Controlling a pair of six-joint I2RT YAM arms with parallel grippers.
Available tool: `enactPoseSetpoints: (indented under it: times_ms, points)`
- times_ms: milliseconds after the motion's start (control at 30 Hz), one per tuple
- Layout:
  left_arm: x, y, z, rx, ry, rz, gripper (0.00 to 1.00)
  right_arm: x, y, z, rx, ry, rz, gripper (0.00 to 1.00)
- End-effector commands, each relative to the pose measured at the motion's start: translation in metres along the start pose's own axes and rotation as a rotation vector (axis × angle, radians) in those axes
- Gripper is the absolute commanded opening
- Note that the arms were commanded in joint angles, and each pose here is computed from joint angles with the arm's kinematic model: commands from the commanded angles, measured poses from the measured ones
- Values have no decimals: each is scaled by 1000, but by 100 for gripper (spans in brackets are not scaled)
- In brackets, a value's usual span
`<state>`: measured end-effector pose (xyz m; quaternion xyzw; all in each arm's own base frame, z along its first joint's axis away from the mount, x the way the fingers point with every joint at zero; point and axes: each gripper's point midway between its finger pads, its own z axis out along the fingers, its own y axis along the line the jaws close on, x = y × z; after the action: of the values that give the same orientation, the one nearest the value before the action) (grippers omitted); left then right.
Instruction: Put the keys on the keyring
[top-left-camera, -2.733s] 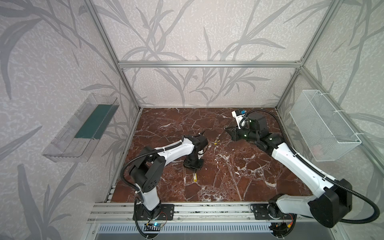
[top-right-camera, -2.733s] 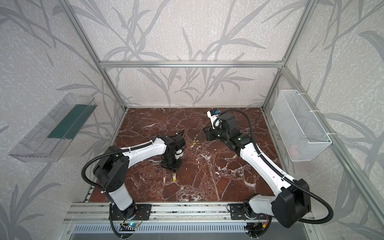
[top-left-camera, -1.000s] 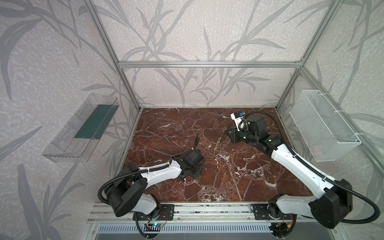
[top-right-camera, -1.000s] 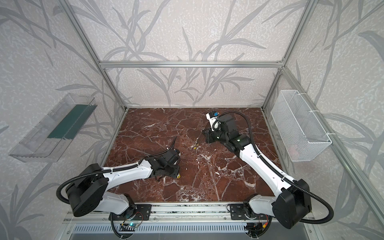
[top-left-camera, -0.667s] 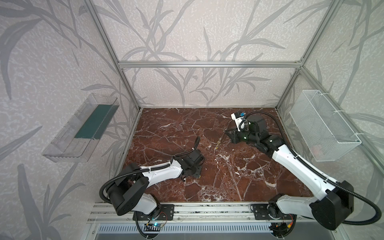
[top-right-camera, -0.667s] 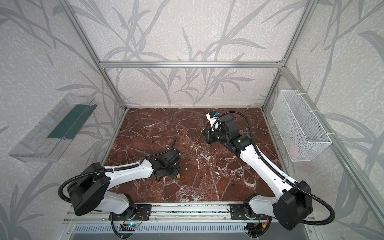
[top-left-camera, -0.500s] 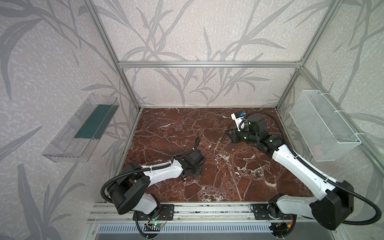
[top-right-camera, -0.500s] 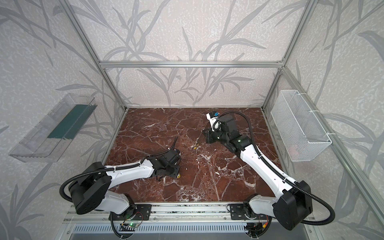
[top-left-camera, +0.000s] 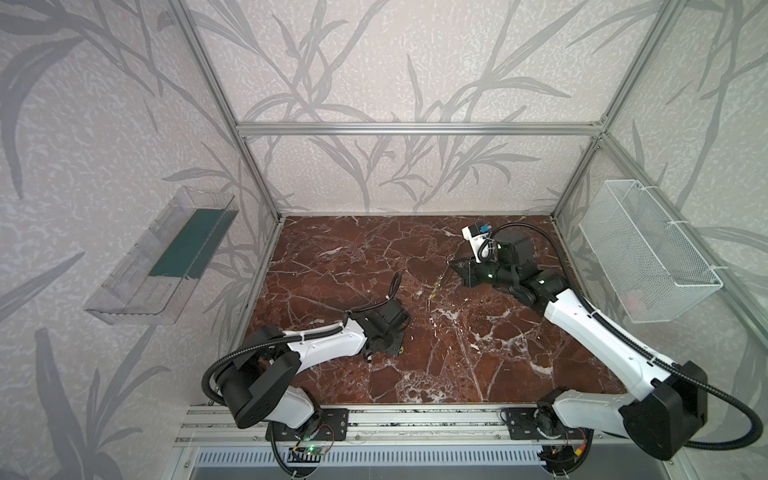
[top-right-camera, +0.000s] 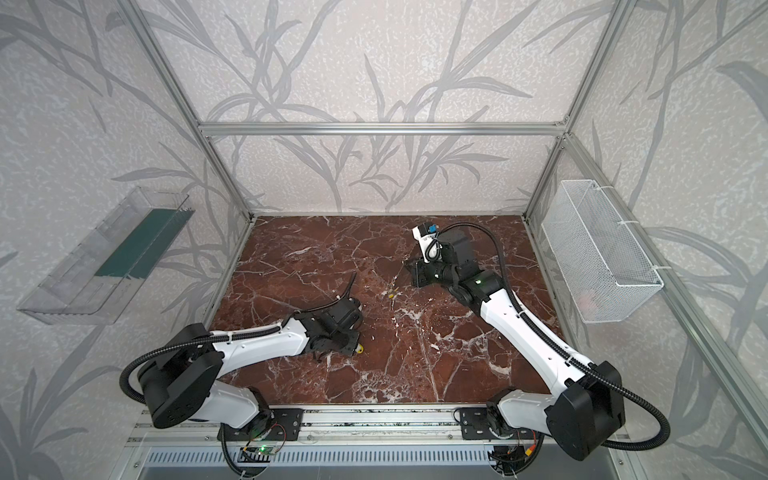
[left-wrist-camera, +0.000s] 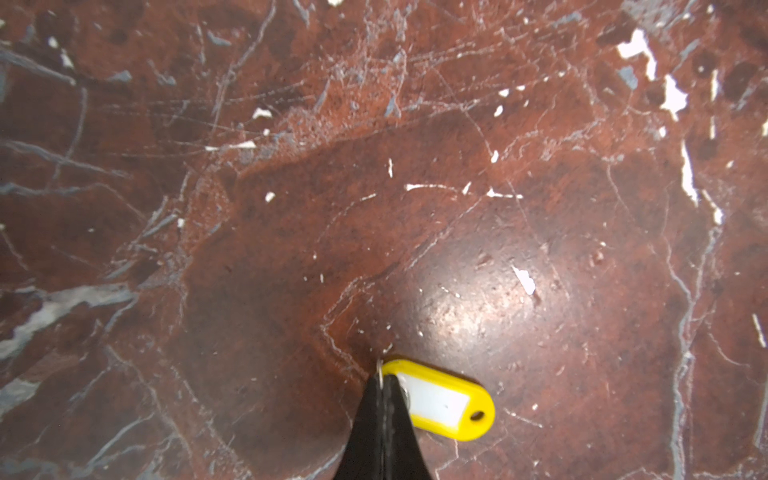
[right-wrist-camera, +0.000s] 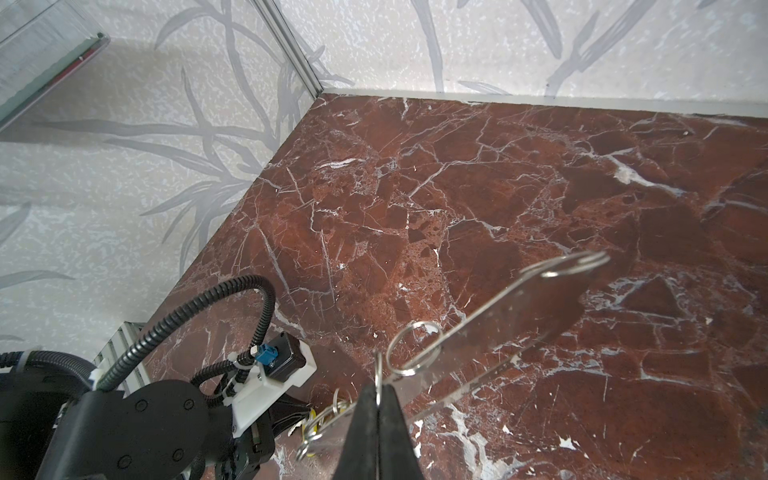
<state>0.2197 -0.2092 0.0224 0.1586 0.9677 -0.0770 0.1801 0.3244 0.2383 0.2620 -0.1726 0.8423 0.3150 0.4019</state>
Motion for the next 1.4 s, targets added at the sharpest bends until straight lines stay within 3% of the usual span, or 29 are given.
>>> enactPoseSetpoints:
  times_ms: [0,333,733,1067,1233,1367]
  points:
    - [-13,-2,-10,-9,-38,-3,0,-13,10,-11,-17,-47,-24,0]
    - [-50,0,-58,-17,-196,-26,0,-22,13,-14,-23,-83,-44,0]
    - [-109,1,-151,19,-555,47,0,-37,34,-21,-129,-154,-123,0]
    - [-141,-20,-207,132,-715,195,0,-35,67,-29,-256,-187,-348,0]
    - [-149,-32,-227,189,-812,280,0,-18,74,-24,-191,-117,-521,0]
    - [-146,-42,-234,244,-865,353,0,-10,74,-20,-131,-59,-584,0]
